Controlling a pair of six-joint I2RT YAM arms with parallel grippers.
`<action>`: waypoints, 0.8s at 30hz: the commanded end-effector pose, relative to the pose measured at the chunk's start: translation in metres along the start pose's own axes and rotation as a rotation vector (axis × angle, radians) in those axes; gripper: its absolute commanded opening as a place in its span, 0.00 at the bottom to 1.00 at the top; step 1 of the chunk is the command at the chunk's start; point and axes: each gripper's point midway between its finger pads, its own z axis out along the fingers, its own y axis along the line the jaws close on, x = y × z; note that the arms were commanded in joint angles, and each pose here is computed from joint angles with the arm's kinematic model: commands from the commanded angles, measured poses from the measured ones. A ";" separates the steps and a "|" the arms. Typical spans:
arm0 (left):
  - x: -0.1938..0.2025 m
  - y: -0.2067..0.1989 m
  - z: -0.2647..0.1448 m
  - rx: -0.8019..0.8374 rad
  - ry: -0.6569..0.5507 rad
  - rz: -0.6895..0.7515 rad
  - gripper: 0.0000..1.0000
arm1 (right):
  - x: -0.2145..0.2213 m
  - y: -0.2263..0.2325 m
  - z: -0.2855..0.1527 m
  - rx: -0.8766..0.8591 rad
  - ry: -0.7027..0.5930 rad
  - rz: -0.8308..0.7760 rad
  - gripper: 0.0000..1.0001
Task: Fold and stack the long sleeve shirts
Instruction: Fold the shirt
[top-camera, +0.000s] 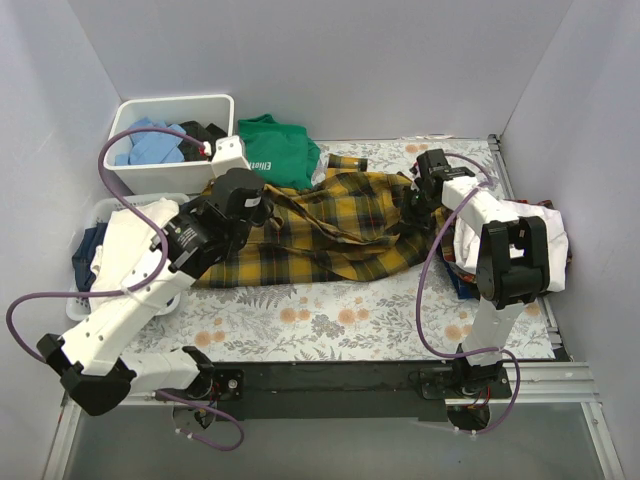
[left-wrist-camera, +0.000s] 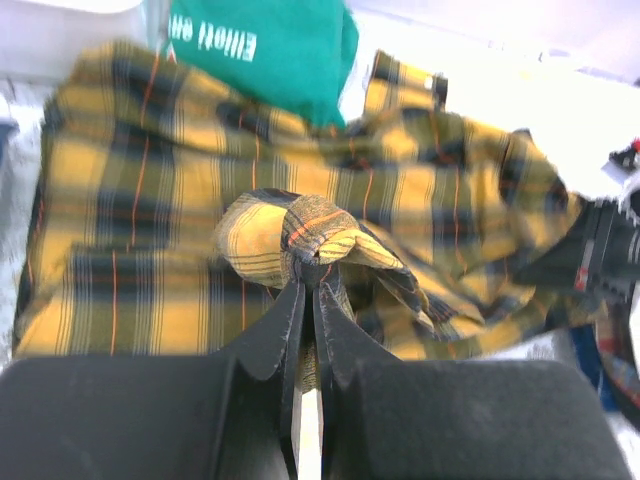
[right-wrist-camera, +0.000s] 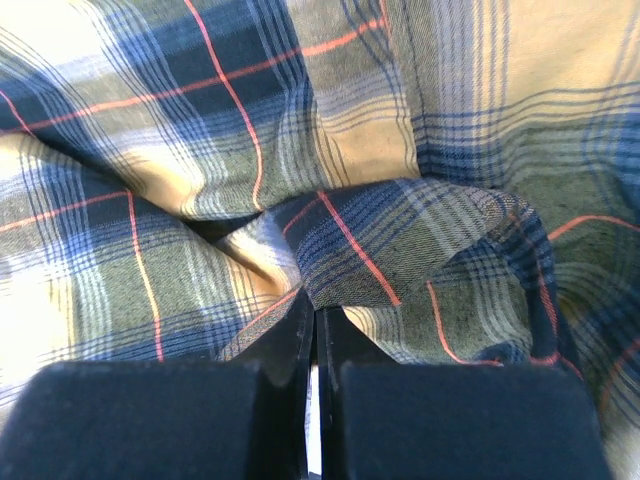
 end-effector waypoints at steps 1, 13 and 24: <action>-0.062 -0.017 0.001 -0.013 -0.182 -0.022 0.00 | -0.048 0.017 -0.033 -0.018 -0.156 0.002 0.01; -0.093 -0.046 0.020 0.011 -0.283 0.024 0.00 | -0.098 0.026 -0.048 -0.103 -0.307 0.067 0.01; -0.056 -0.036 0.053 -0.020 -0.206 0.041 0.00 | -0.085 -0.018 -0.042 -0.057 -0.304 0.201 0.01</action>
